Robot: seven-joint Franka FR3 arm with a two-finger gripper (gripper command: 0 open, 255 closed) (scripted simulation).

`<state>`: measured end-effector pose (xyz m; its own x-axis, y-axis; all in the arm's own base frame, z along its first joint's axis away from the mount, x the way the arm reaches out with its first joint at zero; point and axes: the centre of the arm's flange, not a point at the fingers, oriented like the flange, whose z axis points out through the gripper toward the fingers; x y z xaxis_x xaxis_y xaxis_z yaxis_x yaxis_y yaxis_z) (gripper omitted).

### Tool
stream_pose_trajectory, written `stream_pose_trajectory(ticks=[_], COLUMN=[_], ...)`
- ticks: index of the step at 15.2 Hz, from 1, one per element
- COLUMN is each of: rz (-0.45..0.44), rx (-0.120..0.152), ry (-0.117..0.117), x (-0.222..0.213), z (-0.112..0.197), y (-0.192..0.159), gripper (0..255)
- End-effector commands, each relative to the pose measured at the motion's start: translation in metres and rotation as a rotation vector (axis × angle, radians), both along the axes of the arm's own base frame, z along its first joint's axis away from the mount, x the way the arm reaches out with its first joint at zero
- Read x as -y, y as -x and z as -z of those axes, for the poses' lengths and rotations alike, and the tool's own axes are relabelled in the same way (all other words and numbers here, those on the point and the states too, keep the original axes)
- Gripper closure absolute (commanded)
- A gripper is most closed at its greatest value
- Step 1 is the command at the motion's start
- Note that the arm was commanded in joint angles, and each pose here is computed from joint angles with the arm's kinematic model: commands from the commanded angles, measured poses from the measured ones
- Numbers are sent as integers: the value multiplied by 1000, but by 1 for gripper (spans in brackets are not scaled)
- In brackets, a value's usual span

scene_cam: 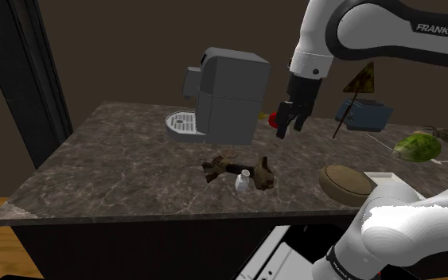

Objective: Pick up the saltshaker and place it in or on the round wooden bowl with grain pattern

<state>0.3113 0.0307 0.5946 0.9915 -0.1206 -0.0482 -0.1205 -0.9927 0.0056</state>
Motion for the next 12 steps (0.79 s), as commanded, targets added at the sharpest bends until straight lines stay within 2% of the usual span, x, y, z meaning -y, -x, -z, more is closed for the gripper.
stream_pose_trajectory(ticks=[1,12], rz=[0,-155], rx=[0,109], ry=[0,72], x=[0,-12], z=[0,130], y=[0,-47], gripper=[0,0])
